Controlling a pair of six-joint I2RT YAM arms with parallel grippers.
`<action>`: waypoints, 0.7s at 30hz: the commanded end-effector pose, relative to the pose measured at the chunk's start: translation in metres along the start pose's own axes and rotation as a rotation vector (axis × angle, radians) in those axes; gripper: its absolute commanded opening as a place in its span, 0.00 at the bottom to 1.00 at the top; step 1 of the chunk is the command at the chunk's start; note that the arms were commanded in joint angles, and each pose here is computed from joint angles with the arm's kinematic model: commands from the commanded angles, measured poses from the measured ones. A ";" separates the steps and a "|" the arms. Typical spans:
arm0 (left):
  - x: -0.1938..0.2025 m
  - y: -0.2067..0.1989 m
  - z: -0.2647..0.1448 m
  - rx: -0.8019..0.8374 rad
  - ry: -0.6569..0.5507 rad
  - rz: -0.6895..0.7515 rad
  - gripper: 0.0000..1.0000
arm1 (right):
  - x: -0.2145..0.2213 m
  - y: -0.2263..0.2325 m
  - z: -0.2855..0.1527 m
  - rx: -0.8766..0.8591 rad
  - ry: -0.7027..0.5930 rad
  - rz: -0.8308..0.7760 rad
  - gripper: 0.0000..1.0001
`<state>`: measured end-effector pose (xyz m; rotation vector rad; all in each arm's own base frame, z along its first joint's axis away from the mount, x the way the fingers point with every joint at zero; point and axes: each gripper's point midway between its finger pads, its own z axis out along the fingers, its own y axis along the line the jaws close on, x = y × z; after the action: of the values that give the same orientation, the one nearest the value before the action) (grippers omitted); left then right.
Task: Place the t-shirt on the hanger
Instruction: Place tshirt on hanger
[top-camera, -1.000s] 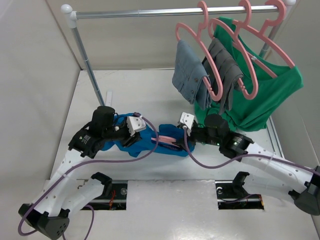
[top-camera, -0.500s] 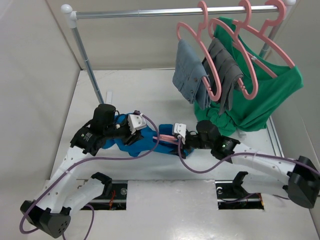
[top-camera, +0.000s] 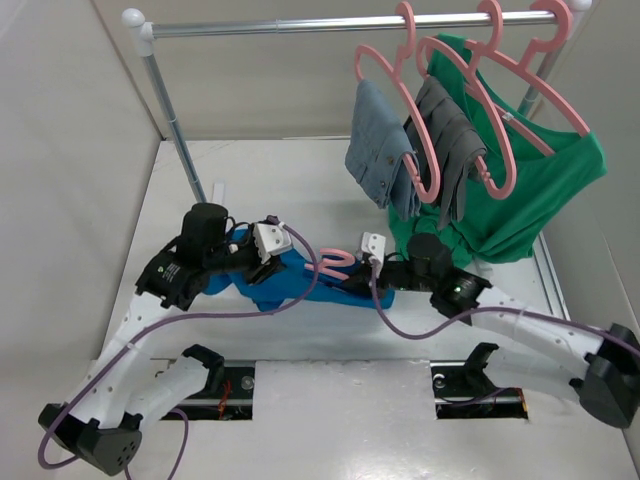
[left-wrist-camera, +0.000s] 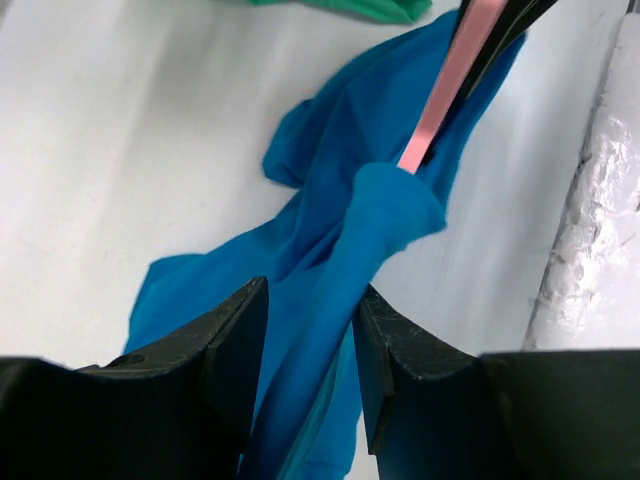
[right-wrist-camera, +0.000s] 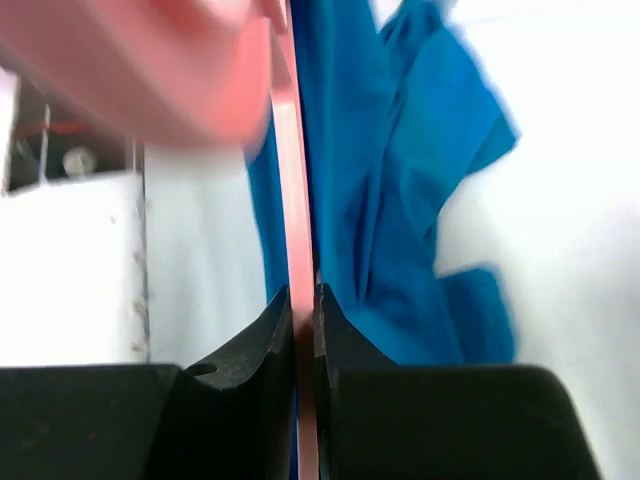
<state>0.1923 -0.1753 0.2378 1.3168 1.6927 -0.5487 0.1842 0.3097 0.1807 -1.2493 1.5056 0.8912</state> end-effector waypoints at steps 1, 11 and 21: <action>-0.023 0.027 -0.017 -0.114 -0.029 0.066 0.00 | -0.010 -0.013 -0.030 0.128 0.008 0.072 0.00; -0.023 0.075 -0.034 -0.172 0.030 0.074 0.03 | 0.012 -0.017 -0.086 0.273 0.204 0.130 0.00; -0.005 0.112 -0.046 -0.176 0.020 0.046 0.53 | -0.027 -0.020 -0.112 0.297 0.224 0.084 0.00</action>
<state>0.2761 -0.0985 0.2543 1.1977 1.8026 -0.3579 0.1790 0.2201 0.2194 -1.1122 1.7944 0.6252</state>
